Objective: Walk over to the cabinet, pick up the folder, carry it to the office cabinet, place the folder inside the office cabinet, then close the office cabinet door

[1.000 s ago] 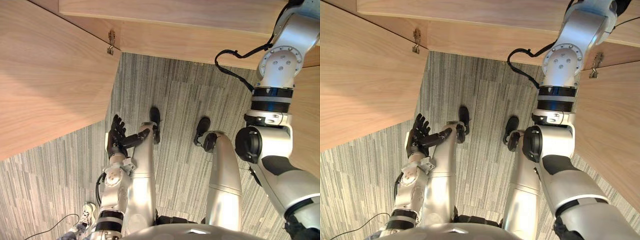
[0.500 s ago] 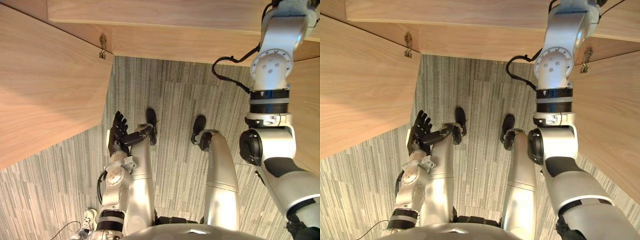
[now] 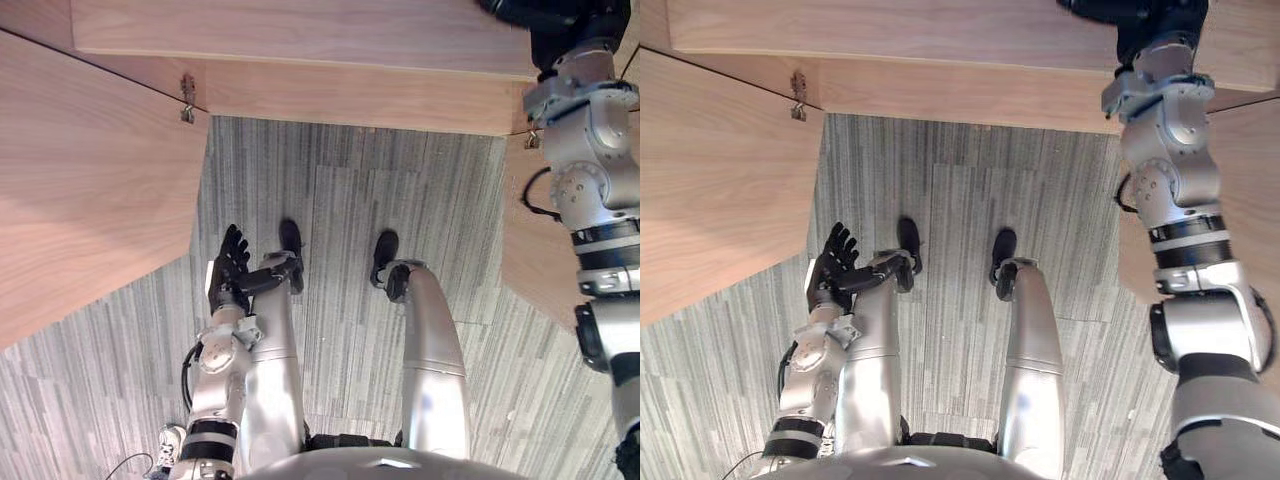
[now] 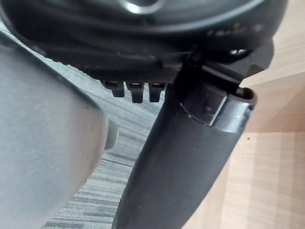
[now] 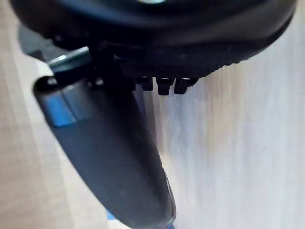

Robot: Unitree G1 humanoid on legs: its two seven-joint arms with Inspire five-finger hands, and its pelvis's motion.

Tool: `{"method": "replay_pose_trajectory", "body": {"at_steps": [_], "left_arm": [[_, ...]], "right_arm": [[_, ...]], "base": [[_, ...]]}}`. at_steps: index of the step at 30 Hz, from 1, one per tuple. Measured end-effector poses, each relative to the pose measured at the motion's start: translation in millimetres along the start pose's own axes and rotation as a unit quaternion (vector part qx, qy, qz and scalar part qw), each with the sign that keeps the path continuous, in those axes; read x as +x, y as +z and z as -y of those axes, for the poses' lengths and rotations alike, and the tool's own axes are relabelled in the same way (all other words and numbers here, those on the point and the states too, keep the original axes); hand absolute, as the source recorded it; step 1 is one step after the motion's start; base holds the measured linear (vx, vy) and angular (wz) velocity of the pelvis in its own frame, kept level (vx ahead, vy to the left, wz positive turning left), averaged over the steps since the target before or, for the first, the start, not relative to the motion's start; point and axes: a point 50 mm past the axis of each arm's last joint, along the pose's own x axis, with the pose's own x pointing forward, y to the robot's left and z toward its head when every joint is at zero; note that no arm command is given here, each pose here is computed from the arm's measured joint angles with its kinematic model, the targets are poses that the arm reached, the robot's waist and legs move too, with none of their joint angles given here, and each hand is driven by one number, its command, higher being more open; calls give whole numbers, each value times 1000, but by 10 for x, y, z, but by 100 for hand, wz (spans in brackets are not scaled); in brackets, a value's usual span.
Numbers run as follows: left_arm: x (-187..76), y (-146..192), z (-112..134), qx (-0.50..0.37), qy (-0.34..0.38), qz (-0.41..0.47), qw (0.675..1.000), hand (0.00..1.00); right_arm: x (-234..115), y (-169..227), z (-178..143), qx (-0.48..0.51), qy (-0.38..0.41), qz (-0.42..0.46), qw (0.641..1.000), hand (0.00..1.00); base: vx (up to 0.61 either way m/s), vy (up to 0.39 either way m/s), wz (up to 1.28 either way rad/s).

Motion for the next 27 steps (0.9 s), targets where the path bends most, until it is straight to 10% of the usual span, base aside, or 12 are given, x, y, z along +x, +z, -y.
{"method": "replay_pose_trajectory", "body": {"at_steps": [13,27], "left_arm": [[80,-83,-166,27,-9,-24,999,100],[58,-158,-158,35,-36,-43,998,100]], "right_arm": [[-93,-130,219,-258,118,-71,956,100],[-289,-222,321,-234,152,-117,953,100]], "base": [[6,71,-1],[17,53,0]]}}
